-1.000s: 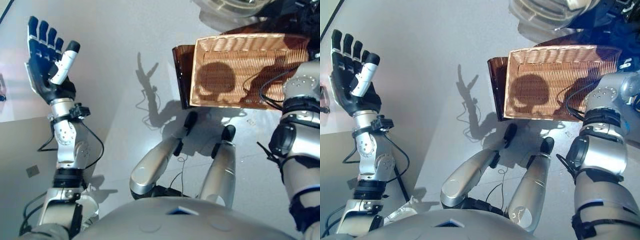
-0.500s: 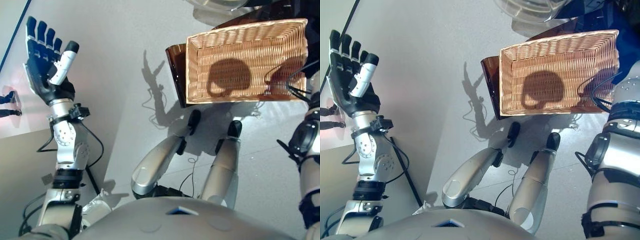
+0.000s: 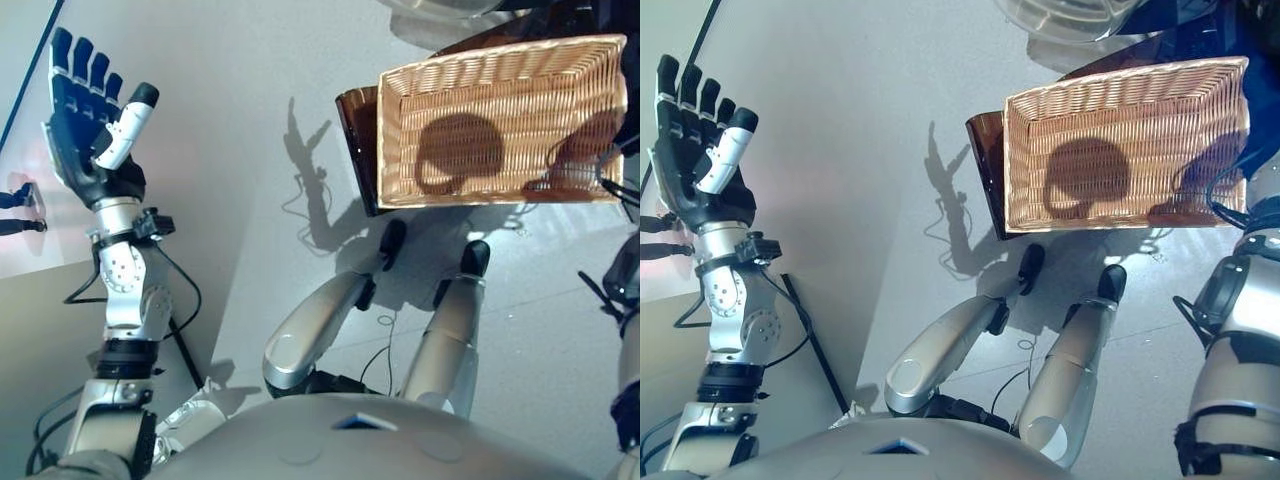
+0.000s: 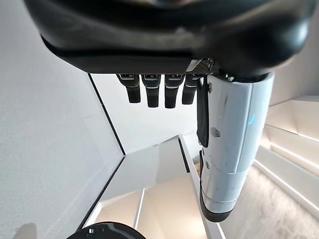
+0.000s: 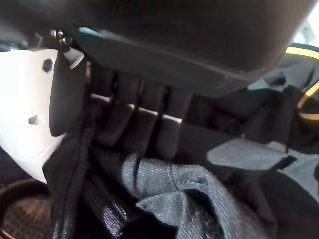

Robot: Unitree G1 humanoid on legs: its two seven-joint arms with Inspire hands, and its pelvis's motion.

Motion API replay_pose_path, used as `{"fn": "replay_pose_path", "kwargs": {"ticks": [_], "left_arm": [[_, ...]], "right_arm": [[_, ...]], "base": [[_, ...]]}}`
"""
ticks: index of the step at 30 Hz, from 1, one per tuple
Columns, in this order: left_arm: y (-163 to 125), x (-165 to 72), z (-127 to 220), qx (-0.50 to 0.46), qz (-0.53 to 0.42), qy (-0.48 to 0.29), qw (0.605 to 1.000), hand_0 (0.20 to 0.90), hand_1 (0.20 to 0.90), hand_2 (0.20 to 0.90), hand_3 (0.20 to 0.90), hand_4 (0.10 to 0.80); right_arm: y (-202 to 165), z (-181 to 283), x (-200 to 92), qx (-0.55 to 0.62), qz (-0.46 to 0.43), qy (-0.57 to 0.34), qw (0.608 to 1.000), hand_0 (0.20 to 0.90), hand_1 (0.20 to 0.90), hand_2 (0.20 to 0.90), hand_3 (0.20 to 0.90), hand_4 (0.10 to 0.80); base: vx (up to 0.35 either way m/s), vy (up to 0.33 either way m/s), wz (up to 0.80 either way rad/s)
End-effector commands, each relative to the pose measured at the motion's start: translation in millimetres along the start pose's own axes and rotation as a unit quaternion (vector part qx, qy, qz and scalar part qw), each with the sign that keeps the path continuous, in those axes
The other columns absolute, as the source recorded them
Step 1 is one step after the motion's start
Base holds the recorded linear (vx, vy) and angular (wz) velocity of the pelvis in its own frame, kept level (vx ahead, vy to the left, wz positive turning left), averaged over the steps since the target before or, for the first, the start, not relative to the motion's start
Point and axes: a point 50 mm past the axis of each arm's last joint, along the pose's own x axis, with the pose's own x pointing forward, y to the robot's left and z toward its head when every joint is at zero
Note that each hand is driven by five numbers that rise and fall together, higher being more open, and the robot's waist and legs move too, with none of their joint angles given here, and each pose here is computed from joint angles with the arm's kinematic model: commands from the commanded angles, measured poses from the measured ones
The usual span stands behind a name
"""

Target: Pick up the clothes and place them into the washing machine

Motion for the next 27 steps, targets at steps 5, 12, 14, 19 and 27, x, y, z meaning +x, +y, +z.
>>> {"fn": "replay_pose_path", "kwargs": {"ticks": [5, 12, 14, 19, 27], "left_arm": [[9, 19, 58, -0.023, 0.044, -0.163, 0.985, 0.9, 0.9, 0.9, 0.9, 0.8], [4, 25, 66, -0.033, 0.046, -0.185, 0.981, 0.9, 0.9, 0.9, 0.9, 0.8], [4, 26, 69, -0.034, 0.046, -0.192, 0.98, 0.9, 0.9, 0.9, 0.9, 0.8], [8, 26, 70, -0.026, 0.046, -0.194, 0.98, 0.9, 0.9, 0.9, 0.9, 0.8], [9, 28, 69, -0.029, 0.042, -0.189, 0.981, 0.9, 0.9, 0.9, 0.9, 0.8]], "right_arm": [[10, 141, 17, 0.05, 0.057, -0.264, 0.961, 0.2, 0.2, 0.2, 0.2, 0.3], [25, 109, 5, 0.048, 0.082, -0.228, 0.969, 0.2, 0.2, 0.2, 0.2, 0.3], [26, 104, 3, 0.054, 0.084, -0.222, 0.97, 0.2, 0.2, 0.2, 0.2, 0.3], [28, 108, 4, -0.017, 0.092, -0.251, 0.963, 0.2, 0.2, 0.2, 0.2, 0.3], [24, 99, 11, -0.089, 0.106, -0.24, 0.961, 0.2, 0.2, 0.2, 0.2, 0.3]], "base": [[-0.052, -0.076, 0.17], [-0.111, -0.033, -0.06], [-0.056, -0.068, -0.29], [-0.009, -0.034, -0.06], [0.001, -0.046, -0.02]]}}
